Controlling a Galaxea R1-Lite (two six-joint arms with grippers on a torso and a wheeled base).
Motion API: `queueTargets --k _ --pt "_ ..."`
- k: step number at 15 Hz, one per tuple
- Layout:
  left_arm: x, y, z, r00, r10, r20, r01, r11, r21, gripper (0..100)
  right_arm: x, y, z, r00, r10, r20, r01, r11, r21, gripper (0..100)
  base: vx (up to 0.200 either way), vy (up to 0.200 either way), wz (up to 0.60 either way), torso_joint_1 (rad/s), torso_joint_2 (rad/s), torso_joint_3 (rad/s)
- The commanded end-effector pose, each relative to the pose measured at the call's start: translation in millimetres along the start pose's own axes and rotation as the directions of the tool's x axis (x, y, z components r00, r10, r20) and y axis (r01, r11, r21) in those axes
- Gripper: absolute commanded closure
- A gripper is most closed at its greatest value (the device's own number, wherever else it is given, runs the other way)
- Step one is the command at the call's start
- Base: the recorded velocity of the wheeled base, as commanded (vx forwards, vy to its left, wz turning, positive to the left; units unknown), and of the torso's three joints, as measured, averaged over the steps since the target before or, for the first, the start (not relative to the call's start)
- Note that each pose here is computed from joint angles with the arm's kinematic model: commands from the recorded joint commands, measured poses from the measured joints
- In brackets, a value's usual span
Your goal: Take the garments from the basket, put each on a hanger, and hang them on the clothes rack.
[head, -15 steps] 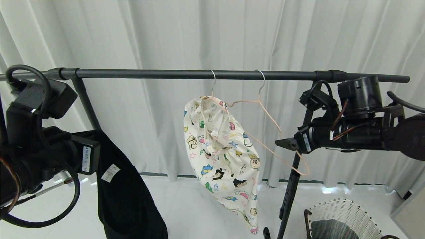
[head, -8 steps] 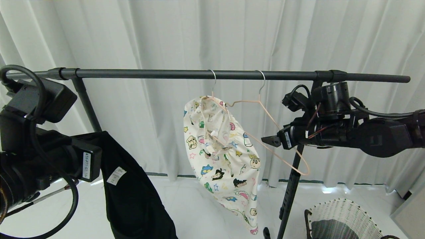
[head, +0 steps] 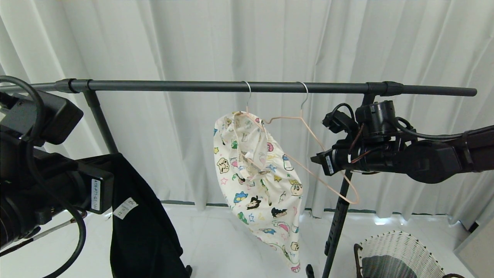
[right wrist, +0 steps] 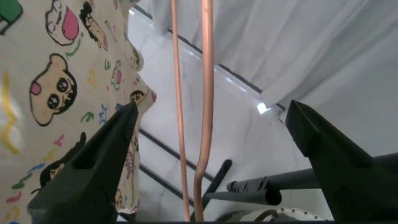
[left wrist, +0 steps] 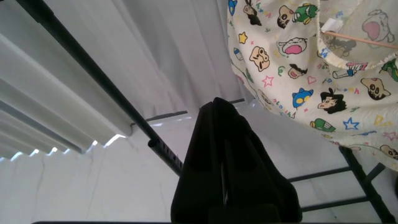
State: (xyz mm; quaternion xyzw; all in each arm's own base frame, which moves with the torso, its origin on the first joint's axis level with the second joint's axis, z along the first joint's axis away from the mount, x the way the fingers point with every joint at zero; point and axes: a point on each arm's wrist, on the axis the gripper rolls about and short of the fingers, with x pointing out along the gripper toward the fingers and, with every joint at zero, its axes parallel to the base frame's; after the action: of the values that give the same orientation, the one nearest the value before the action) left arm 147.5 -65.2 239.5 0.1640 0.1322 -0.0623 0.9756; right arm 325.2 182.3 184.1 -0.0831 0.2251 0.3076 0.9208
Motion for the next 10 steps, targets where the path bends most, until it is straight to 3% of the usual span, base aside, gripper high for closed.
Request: queueTargets --k 1,6,10 --pt "-0.1 0.0 -0.3 1.0 0.001 -0.001 -0.001 1.0 0.0 100 0.5 0.3 0.3 1.0 0.0 0.011 0.0 1.0 -0.001 100 0.0 0.0 0.0 0.0 0.0 0.0" --pt "-0.4 0.2 -0.2 1.0 0.001 0.001 -0.001 1.0 -0.001 100 -2.7 0.2 6.8 0.998 -0.004 0.067 0.003 1.0 0.017 100 0.0 0.0 0.0 0.0 0.0 0.0" --pt "0.4 0.1 -0.5 1.0 0.003 -0.003 -0.003 1.0 0.0 100 -23.2 0.8 21.7 0.989 -0.014 0.146 0.009 0.999 0.038 100 0.0 0.0 0.0 0.0 0.0 0.0"
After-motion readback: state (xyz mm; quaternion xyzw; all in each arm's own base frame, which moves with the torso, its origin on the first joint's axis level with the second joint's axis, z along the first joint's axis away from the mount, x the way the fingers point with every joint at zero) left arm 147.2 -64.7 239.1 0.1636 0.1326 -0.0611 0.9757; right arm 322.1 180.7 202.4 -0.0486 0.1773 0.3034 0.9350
